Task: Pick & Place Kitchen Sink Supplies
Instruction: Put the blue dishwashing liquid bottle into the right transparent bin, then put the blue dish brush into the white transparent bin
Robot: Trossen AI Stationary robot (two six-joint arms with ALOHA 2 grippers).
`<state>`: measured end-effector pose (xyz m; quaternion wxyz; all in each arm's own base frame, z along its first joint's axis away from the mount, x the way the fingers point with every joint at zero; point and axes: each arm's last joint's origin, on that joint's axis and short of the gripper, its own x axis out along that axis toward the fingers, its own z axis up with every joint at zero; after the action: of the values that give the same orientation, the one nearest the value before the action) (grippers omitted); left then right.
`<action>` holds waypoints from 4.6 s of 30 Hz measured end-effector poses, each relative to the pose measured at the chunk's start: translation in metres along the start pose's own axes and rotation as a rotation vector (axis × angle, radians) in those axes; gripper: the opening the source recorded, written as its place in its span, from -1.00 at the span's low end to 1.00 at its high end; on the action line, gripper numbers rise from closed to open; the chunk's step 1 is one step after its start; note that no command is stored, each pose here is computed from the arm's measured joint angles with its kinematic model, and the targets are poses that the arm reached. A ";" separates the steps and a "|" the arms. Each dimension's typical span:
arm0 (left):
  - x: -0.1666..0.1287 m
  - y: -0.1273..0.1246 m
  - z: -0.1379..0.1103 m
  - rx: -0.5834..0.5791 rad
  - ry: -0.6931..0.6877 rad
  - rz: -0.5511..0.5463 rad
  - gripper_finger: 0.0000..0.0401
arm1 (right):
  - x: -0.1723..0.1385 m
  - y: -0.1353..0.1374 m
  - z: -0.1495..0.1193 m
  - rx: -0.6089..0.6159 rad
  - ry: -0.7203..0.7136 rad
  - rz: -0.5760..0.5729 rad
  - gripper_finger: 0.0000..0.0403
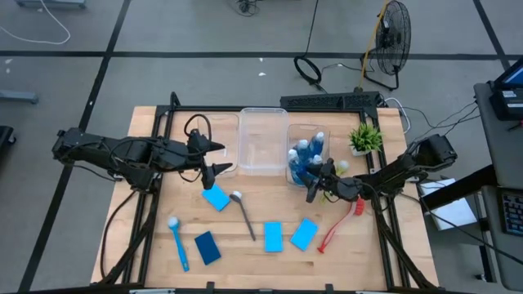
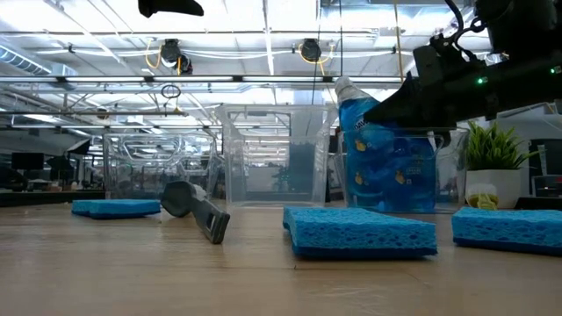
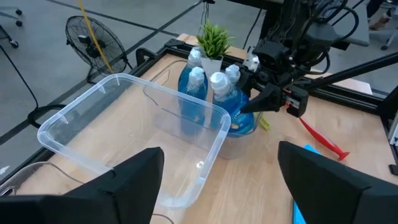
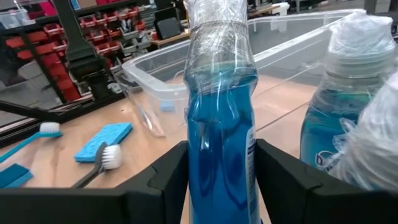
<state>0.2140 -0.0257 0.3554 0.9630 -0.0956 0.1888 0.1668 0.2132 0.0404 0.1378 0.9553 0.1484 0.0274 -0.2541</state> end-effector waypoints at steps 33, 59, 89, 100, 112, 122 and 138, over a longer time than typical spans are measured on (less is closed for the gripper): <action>0.000 0.000 0.000 -0.002 0.001 -0.002 0.65 | -0.001 0.001 0.003 0.004 -0.013 0.003 0.07; 0.000 0.000 0.000 0.001 0.001 -0.004 0.62 | -0.044 0.008 0.086 -0.080 -0.372 0.190 0.09; 0.000 -0.001 0.001 -0.008 -0.010 -0.008 0.64 | -0.067 0.004 0.108 0.104 -0.446 0.278 0.10; 0.000 -0.001 0.001 -0.008 -0.010 -0.008 0.59 | -0.068 0.004 0.108 0.104 -0.446 0.278 0.09; 0.000 -0.001 0.000 -0.106 0.002 -0.019 0.54 | -0.068 0.004 0.108 0.104 -0.446 0.278 0.08; -0.002 -0.020 -0.015 -0.355 0.135 -0.097 0.64 | -0.067 0.004 0.108 0.103 -0.446 0.278 0.08; -0.003 -0.053 -0.065 -0.617 0.361 0.115 0.53 | -0.067 0.004 0.106 0.087 -0.431 0.275 0.08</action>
<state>0.2092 -0.0918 0.3039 0.8289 -0.3989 0.3018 0.2504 0.1550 0.0442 0.2489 0.9574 0.1341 -0.2081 -0.1486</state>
